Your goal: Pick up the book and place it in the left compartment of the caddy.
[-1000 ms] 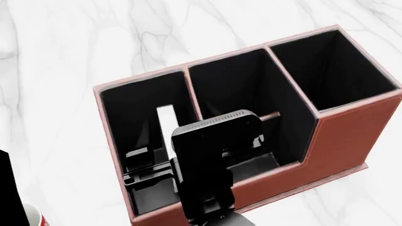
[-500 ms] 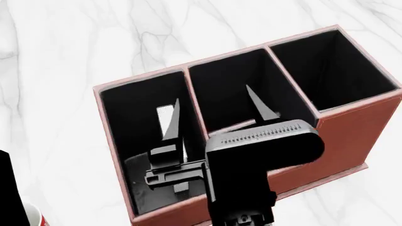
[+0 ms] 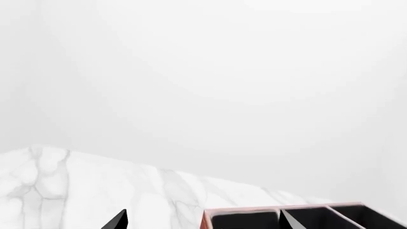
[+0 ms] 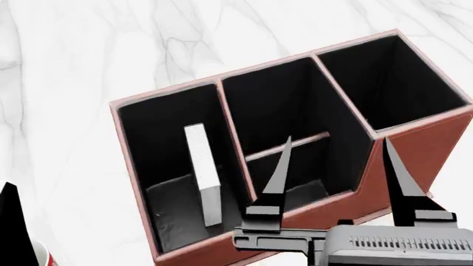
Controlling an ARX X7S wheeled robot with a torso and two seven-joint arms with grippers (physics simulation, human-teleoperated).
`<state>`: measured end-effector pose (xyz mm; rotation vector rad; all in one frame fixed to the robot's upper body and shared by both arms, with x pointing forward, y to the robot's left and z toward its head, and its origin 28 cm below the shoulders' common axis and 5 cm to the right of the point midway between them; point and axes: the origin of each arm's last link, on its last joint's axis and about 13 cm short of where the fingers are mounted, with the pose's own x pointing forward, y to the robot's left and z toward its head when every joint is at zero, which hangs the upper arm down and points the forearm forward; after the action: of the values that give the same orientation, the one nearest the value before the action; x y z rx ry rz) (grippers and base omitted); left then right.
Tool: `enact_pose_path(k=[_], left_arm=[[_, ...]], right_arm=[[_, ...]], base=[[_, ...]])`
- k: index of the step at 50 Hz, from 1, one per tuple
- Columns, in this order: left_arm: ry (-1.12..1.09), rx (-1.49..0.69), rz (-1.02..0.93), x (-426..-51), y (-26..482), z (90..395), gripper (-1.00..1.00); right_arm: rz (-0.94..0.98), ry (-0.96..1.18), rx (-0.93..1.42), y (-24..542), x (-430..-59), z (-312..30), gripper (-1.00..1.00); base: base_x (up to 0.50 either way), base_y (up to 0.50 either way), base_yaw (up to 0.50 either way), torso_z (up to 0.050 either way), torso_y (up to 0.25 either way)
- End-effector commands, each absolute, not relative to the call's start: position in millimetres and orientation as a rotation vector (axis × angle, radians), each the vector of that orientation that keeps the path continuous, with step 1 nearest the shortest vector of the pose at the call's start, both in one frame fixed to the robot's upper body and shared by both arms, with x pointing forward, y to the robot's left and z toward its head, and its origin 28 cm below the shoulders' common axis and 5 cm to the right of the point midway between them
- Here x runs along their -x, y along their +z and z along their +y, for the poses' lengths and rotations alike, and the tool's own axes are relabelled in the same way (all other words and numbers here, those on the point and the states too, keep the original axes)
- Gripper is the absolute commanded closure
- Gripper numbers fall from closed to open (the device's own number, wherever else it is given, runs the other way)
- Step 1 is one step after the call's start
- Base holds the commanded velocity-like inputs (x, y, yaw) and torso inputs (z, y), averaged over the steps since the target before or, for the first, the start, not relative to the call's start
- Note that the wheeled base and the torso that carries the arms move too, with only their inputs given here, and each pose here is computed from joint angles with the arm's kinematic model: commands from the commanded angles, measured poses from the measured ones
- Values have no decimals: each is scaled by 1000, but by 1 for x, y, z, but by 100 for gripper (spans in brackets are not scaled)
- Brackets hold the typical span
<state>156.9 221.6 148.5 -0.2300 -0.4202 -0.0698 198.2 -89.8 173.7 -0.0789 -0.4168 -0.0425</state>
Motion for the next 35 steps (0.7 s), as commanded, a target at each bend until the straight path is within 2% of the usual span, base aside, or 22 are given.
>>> enact_pose_path(k=[1, 35], left_arm=[[-71, 227, -419, -156, 147, 221, -100], [25, 219, -454, -153, 155, 243, -100]], right_arm=[[-426, -134, 75, 161, -178, -102, -100], [-453, -371, 48, 171, -150, -141, -100]], base=[[0, 0, 0, 0, 0], [0, 0, 0, 0, 0]])
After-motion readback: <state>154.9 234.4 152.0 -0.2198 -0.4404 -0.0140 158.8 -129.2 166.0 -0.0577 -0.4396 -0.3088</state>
